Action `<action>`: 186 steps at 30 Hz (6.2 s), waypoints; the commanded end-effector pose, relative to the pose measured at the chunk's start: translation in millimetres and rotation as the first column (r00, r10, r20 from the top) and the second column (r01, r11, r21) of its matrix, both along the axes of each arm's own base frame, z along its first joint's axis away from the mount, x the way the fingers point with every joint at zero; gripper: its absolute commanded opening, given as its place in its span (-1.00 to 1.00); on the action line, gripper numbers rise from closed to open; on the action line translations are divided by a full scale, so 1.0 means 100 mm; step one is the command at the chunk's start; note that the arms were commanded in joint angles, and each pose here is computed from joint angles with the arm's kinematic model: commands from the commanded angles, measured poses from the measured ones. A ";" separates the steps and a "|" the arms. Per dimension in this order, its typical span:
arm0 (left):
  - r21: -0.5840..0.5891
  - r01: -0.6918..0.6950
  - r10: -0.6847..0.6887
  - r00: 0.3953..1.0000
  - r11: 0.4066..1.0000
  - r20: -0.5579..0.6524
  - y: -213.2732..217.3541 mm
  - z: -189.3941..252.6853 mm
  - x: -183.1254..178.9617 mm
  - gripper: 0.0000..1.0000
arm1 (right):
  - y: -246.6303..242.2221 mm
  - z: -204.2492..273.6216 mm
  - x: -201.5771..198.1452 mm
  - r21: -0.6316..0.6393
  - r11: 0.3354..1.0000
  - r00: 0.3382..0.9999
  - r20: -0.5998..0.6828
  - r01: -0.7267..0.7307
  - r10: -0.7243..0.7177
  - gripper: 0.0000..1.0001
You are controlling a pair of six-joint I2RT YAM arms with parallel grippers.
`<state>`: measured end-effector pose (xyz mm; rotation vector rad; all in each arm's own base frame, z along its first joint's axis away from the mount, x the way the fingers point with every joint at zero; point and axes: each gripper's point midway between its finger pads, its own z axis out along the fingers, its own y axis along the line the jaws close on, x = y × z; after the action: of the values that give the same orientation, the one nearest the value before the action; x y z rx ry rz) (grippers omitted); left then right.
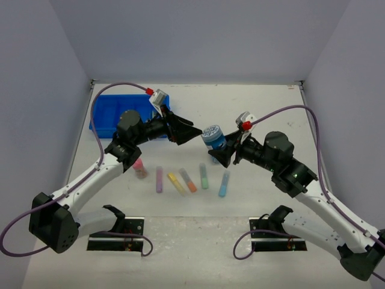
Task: Sort the stationery into containers
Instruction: Pick up the stationery from the center of the board, then place the stationery in the storage box, then pick up the stationery from the center of the board.
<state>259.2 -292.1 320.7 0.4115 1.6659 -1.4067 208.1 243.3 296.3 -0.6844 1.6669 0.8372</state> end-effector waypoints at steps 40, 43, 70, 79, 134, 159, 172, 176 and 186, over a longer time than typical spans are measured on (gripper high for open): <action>0.165 -0.755 0.749 0.654 0.635 0.109 1.20 0.28 1.23 -1.00 | -0.38 0.13 0.39 0.034 0.954 0.947 0.116 0.297 -0.299 0.98; 0.216 -0.903 0.894 0.410 0.371 0.180 1.75 0.23 1.57 -1.00 | -0.52 0.21 0.42 0.081 0.927 0.919 0.125 0.365 -0.373 0.98; 0.354 -0.935 0.917 0.166 0.030 0.363 2.61 -1.29 3.03 -1.00 | -0.39 -0.04 0.51 0.048 0.937 0.935 0.069 0.346 -0.349 0.97; 0.375 -0.925 0.920 0.198 0.061 0.339 2.56 -1.42 3.06 -0.84 | -0.35 -0.07 0.54 0.031 0.940 0.939 0.059 0.339 -0.340 0.98; 0.334 -0.580 0.579 0.807 0.743 0.114 0.93 -0.40 0.94 1.00 | -0.44 -1.58 0.86 -0.364 0.762 0.658 -0.386 0.536 -0.647 0.97; 0.833 0.018 -0.493 0.812 0.554 0.311 -1.02 -1.97 0.55 1.00 | -1.80 -0.36 0.13 -0.042 0.519 0.491 -0.270 0.854 -0.828 0.98; 0.881 0.095 -0.538 0.820 0.464 0.195 -1.09 -2.47 0.64 1.00 | -1.63 -0.36 0.15 -0.045 0.601 0.572 -0.258 0.798 -0.779 0.97; 0.901 0.058 -0.506 0.842 0.429 0.187 -1.04 -2.62 0.74 0.99 | -1.62 -0.32 0.14 -0.033 0.610 0.583 -0.256 0.792 -0.771 0.98; 0.867 0.106 -0.456 0.878 0.486 0.148 -1.05 -2.60 0.78 -0.91 | -1.60 -0.36 0.17 -0.041 0.618 0.592 -0.242 0.785 -0.768 0.98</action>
<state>324.0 -391.7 33.9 1.5802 1.9220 -0.4791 220.8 78.7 248.0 0.2768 1.9340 0.2922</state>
